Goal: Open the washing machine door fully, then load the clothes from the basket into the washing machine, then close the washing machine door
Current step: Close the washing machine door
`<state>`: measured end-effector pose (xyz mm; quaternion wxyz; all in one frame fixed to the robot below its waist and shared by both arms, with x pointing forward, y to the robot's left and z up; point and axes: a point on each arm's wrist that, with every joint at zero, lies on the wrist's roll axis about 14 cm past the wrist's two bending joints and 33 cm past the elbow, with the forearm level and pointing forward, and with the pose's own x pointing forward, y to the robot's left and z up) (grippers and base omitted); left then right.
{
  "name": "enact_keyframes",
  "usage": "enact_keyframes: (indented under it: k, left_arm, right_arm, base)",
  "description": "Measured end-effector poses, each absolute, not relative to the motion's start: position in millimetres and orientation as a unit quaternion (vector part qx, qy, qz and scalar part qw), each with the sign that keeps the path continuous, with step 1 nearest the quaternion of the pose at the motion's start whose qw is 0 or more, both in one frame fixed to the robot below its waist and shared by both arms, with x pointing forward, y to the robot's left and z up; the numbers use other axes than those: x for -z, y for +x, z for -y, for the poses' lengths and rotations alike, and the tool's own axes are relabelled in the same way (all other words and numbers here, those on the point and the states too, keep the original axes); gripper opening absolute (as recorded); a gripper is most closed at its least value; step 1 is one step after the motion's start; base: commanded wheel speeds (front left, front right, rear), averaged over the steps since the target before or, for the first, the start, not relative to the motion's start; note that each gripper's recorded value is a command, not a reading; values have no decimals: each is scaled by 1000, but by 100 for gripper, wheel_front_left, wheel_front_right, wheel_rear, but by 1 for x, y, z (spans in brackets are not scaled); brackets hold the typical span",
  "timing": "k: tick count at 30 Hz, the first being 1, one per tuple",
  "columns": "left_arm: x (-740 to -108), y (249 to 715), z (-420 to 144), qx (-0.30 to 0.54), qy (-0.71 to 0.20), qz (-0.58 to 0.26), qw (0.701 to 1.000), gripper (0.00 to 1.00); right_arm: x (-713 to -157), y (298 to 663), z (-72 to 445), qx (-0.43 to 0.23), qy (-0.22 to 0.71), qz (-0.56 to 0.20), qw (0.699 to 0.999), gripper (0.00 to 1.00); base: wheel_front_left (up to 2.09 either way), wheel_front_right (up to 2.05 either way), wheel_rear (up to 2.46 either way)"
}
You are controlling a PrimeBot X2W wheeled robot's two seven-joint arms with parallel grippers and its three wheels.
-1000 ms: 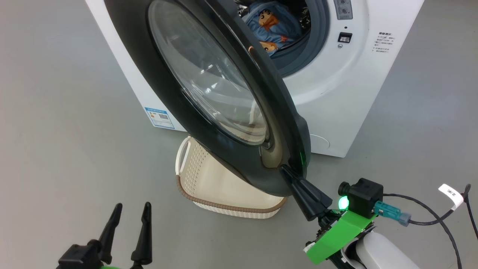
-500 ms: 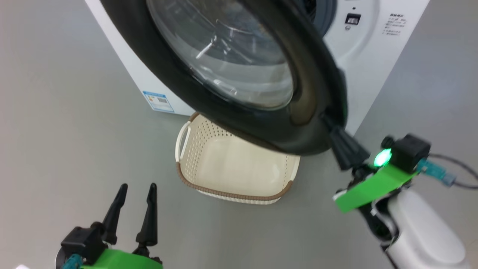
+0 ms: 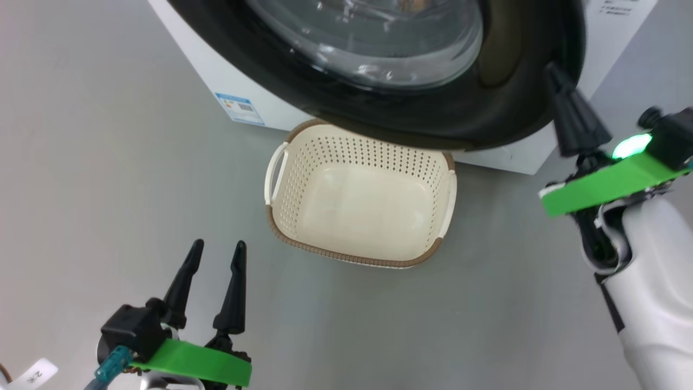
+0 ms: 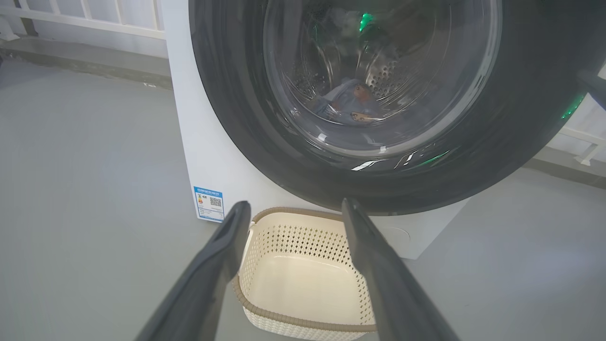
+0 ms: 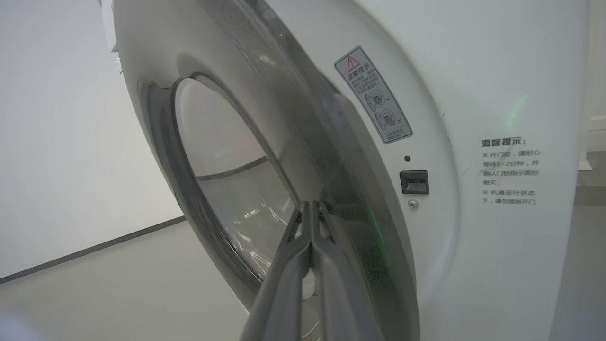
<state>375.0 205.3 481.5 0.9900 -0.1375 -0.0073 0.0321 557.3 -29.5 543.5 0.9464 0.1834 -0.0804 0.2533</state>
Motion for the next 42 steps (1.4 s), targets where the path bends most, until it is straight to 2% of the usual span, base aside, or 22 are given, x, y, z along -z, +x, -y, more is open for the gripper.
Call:
enact_keyframes:
  k: [19, 30, 41, 42]
  left_arm:
    - [-475, 392, -202, -23, -129, -2, 991, 100]
    - [-469, 393, -201, -24, -135, -10, 990, 100]
    - [-478, 394, -198, -18, -138, 3, 990, 100]
    - [-479, 394, -198, -18, -138, 4, 990, 100]
  right_arm:
    - [-570, 627, 62, -177, 209, 142, 951, 0]
    - [-569, 634, 60, -179, 211, 148, 950, 0]
    - [-571, 618, 62, -181, 210, 142, 950, 0]
    - [-570, 616, 63, -180, 209, 140, 951, 5]
  base:
    - [0, 0, 0]
    - [0, 0, 0]
    - [0, 0, 0]
    - [0, 0, 0]
